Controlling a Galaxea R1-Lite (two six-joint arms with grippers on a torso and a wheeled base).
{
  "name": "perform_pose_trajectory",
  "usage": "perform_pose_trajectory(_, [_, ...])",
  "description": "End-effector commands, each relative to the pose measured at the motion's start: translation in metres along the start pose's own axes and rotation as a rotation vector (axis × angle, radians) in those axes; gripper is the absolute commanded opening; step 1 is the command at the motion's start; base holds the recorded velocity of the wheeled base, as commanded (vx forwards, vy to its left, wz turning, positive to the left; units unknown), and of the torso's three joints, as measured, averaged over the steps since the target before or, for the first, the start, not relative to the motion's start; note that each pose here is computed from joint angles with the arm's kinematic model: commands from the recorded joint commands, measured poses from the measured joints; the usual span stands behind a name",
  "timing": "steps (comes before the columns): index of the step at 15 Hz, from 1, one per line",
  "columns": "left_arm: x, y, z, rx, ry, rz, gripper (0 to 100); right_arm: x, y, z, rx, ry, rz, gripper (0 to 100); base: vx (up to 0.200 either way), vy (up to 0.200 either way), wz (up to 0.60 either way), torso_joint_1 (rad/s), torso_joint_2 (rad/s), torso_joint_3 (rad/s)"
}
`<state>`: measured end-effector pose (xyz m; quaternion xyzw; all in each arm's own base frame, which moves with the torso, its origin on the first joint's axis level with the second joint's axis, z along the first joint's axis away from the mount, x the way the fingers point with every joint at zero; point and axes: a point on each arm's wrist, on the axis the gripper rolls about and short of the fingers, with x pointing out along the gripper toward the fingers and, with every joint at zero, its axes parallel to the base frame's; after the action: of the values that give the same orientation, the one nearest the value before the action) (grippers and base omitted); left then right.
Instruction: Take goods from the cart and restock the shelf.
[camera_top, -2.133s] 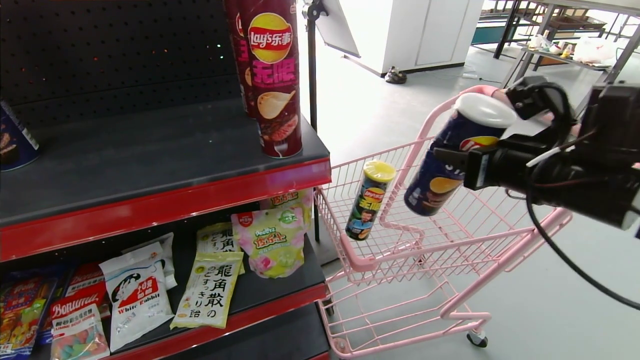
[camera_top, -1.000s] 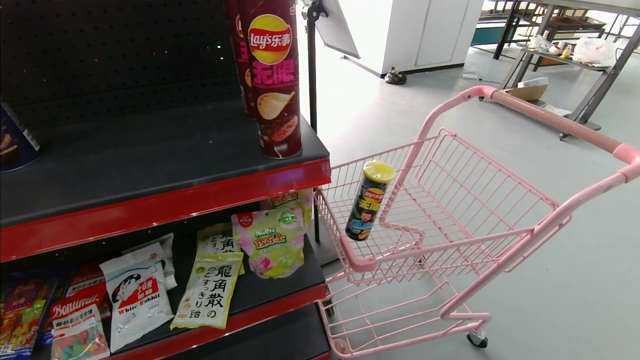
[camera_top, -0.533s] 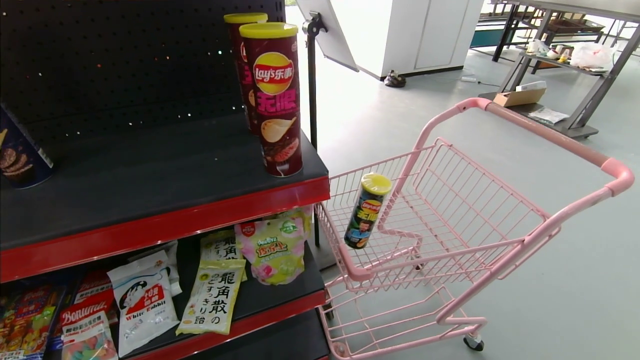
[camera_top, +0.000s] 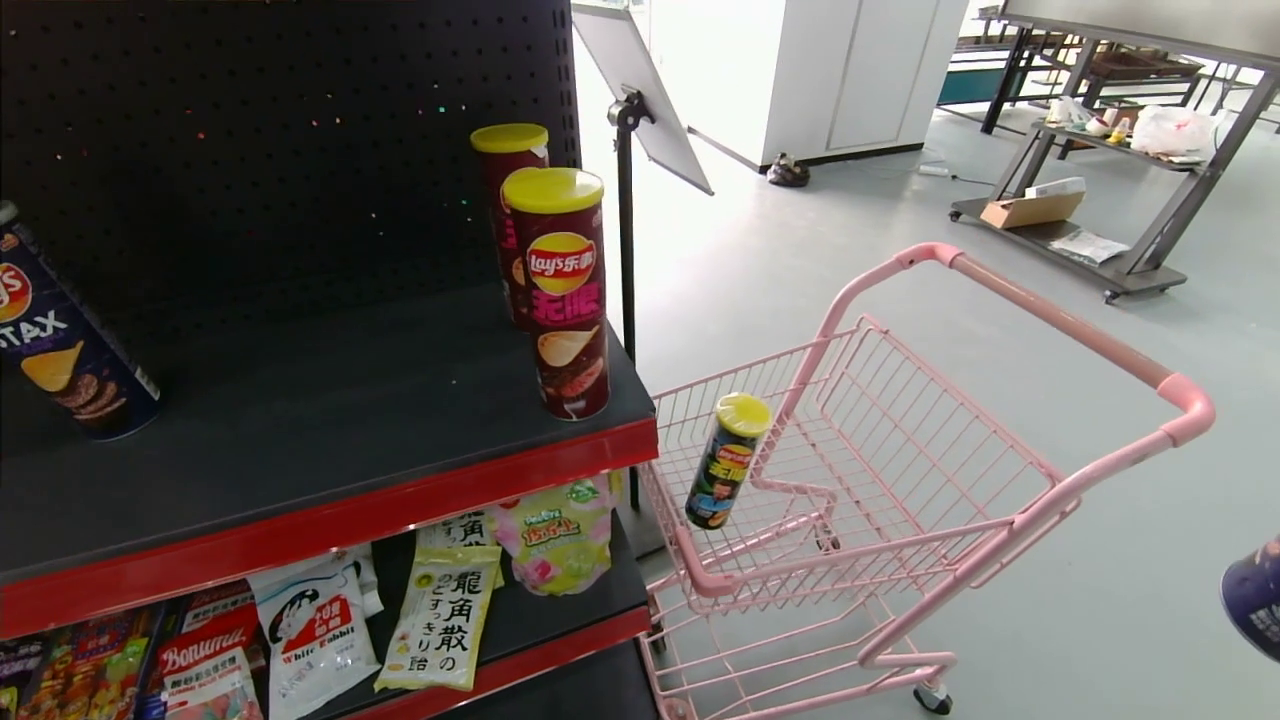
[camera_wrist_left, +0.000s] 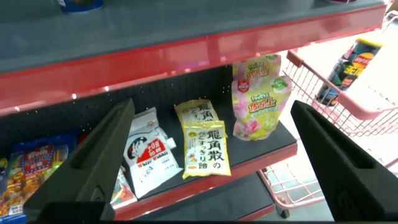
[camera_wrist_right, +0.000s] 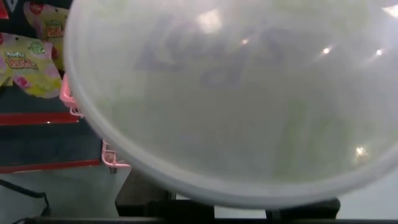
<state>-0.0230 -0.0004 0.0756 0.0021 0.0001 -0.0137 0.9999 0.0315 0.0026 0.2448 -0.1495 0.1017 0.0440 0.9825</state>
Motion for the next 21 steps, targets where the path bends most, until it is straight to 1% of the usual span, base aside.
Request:
perform_pose_trajectory(1, [0.000,0.000,0.000,0.000,0.001,0.000,100,0.009,0.001,-0.002,-0.004,0.042,0.014,0,0.000,0.000,0.00,0.183,-0.47,-0.290])
perform_pose_trajectory(7, [0.000,0.000,0.000,0.000,0.001,0.000,100,0.012,0.004,-0.011,-0.021,0.076,0.015,0,0.000,0.000,0.00,0.154,-0.38,-0.226])
perform_pose_trajectory(10, [0.000,0.000,0.000,0.000,0.001,0.000,100,0.010,0.006,-0.019,-0.037,0.087,0.008,0,0.000,0.000,0.00,0.017,-0.02,-0.019])
perform_pose_trajectory(17, [0.000,0.000,0.000,0.002,0.001,0.000,100,0.010,0.006,-0.021,-0.037,0.090,0.007,0,0.000,0.000,0.60,0.008,0.00,-0.002])
perform_pose_trajectory(18, [0.000,0.000,0.000,0.002,0.001,0.000,100,0.011,0.007,-0.022,-0.035,0.093,0.008,0,0.000,0.000,0.00,0.000,0.00,0.000])
perform_pose_trajectory(21, [0.000,0.000,0.000,0.002,0.001,0.000,100,0.008,0.008,-0.028,-0.028,0.063,-0.009,0,0.000,0.000,0.00,0.000,0.00,0.000])
